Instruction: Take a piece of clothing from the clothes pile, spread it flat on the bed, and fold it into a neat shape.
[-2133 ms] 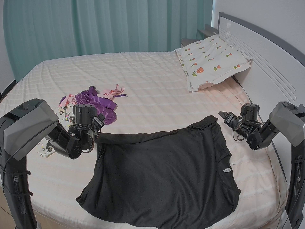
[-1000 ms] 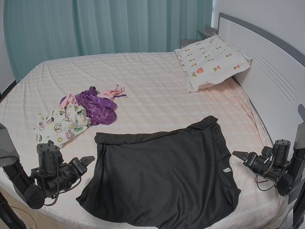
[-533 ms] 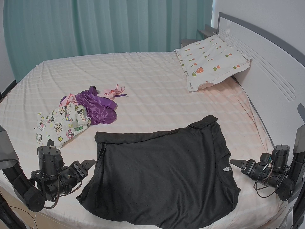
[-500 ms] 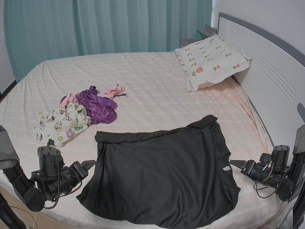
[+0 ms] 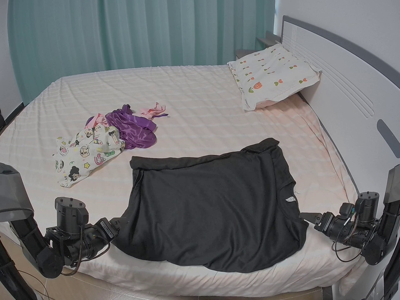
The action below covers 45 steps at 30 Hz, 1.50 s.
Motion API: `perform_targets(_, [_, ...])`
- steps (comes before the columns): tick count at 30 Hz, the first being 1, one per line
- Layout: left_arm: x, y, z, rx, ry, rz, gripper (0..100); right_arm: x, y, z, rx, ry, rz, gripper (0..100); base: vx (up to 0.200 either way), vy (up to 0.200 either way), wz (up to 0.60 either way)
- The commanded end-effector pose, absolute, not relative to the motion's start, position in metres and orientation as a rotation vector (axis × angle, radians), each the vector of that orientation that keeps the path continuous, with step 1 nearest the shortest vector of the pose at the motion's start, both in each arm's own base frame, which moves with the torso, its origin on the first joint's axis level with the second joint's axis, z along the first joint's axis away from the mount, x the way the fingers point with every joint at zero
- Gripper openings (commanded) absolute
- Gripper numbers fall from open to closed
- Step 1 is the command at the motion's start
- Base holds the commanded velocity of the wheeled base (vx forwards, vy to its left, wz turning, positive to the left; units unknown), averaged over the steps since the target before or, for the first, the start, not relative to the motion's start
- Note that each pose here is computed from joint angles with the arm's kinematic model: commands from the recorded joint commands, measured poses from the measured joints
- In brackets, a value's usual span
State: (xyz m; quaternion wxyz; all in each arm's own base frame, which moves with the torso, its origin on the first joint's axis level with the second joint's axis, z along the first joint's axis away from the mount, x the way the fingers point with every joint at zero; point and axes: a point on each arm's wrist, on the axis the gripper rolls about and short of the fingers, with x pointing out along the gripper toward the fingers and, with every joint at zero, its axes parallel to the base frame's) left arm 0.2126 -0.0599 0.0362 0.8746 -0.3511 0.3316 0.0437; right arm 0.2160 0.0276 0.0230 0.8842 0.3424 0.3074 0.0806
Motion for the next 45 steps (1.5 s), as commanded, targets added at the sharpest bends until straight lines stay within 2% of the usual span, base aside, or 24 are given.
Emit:
perform_targets(1, [0.217, -0.061, 0.024, -0.722, 0.734, 0.118, 100, 0.215, 0.028, 0.021, 0.713, 0.650, 0.168, 100, 0.000, 0.000, 0.00])
perform_targets(10, [0.241, -0.068, 0.018, -0.849, 0.706, 0.165, 100, 0.213, 0.032, 0.019, 0.710, 0.670, 0.179, 100, 0.000, 0.000, 0.00])
perform_targets(29, [0.269, -0.073, -0.010, -0.811, 0.693, 0.259, 100, 0.211, 0.036, 0.019, 0.703, 0.686, 0.194, 100, 0.000, 0.000, 0.00])
perform_targets(30, [0.269, -0.073, -0.011, -0.808, 0.694, 0.262, 0, 0.211, 0.036, 0.019, 0.703, 0.686, 0.194, 100, 0.000, 0.000, 0.00])
perform_targets(45, [0.226, -0.066, 0.030, -0.677, 0.632, 0.212, 0, 0.207, 0.040, 0.017, 0.696, 0.715, 0.201, 100, 0.000, 0.000, 0.00])
